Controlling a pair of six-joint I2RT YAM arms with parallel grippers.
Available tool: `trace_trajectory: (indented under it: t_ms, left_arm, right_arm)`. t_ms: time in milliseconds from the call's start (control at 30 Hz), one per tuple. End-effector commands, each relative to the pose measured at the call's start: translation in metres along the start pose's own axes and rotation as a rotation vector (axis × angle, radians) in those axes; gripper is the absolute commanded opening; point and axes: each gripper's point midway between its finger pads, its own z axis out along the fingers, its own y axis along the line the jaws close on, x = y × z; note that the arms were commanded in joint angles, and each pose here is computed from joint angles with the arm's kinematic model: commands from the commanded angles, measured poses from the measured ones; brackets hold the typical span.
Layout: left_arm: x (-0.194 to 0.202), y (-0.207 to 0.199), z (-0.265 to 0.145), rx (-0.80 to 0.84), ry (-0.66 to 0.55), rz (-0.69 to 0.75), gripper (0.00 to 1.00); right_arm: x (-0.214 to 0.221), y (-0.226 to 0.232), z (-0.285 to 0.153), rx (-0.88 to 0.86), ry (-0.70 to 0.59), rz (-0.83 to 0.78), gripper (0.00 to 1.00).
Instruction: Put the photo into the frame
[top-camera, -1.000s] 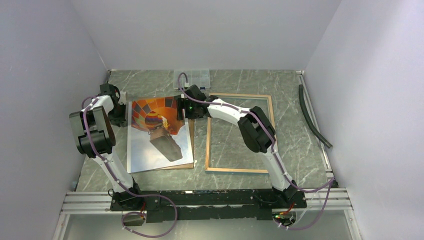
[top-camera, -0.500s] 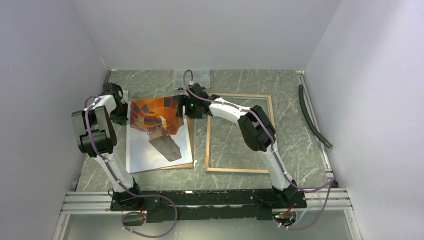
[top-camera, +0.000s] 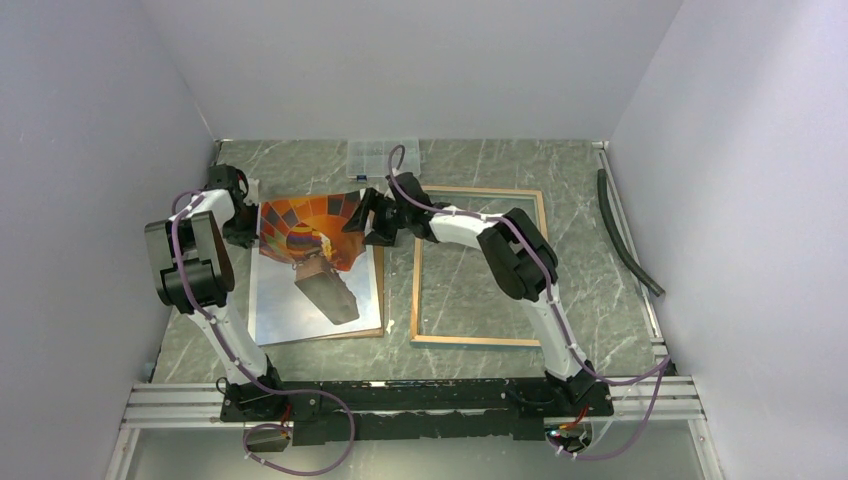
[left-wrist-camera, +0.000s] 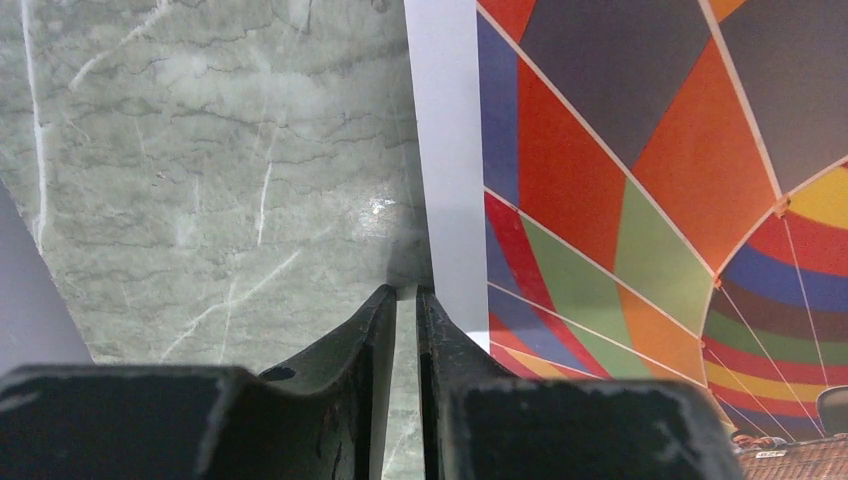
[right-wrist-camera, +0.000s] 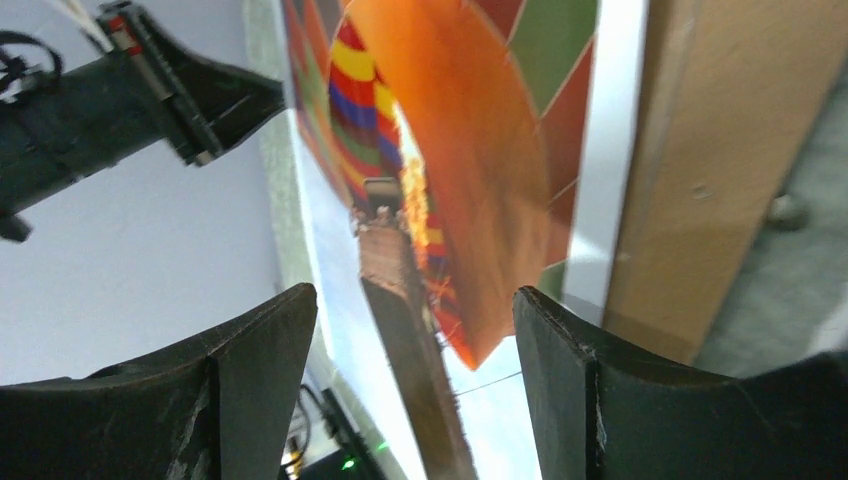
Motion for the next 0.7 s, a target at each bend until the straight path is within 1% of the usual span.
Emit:
trace_trajectory:
  t_ms: [0,67,100,200,267,400,500,667]
  left_arm:
    - [0.059,-0.039,0.039,0.141,0.177,-0.005,0.19]
    - [0.059,-0.038,0.039,0.140,0.178,-0.007,0.17]
    - [0.059,-0.038,0.038,0.139,0.180,-0.008,0.16]
    - [0.050,-0.033,0.025,0.143,0.160,-0.013,0.16]
    - [0.040,-0.027,0.008,0.169,0.137,-0.028,0.16]
    - [0.013,-0.004,-0.025,0.200,0.081,-0.049,0.18]
    - [0.009,0.015,-0.033,0.141,0.063,-0.009,0.20]
    - [0.043,0.024,-0.013,0.060,0.128,0.045,0.19]
  right_arm:
    - [-0.002,0.083,-0.030,-0.268,0.010,-0.001,0.75]
    - [-0.002,0.094,-0.034,-0.310,0.019,0.004,0.73]
    - [-0.003,0.089,-0.035,-0.264,0.015,0.007,0.73]
    - [-0.017,0.066,-0.042,-0.071,-0.067,-0.101,0.75]
    - [-0.024,0.045,-0.051,0.081,-0.108,-0.139,0.78]
    - [-0.020,0.009,-0.074,0.264,-0.134,-0.159,0.81]
    - [-0.008,-0.011,-0.081,0.309,-0.130,-0.145,0.83]
    - [0.017,-0.030,-0.076,0.314,-0.070,-0.107,0.84]
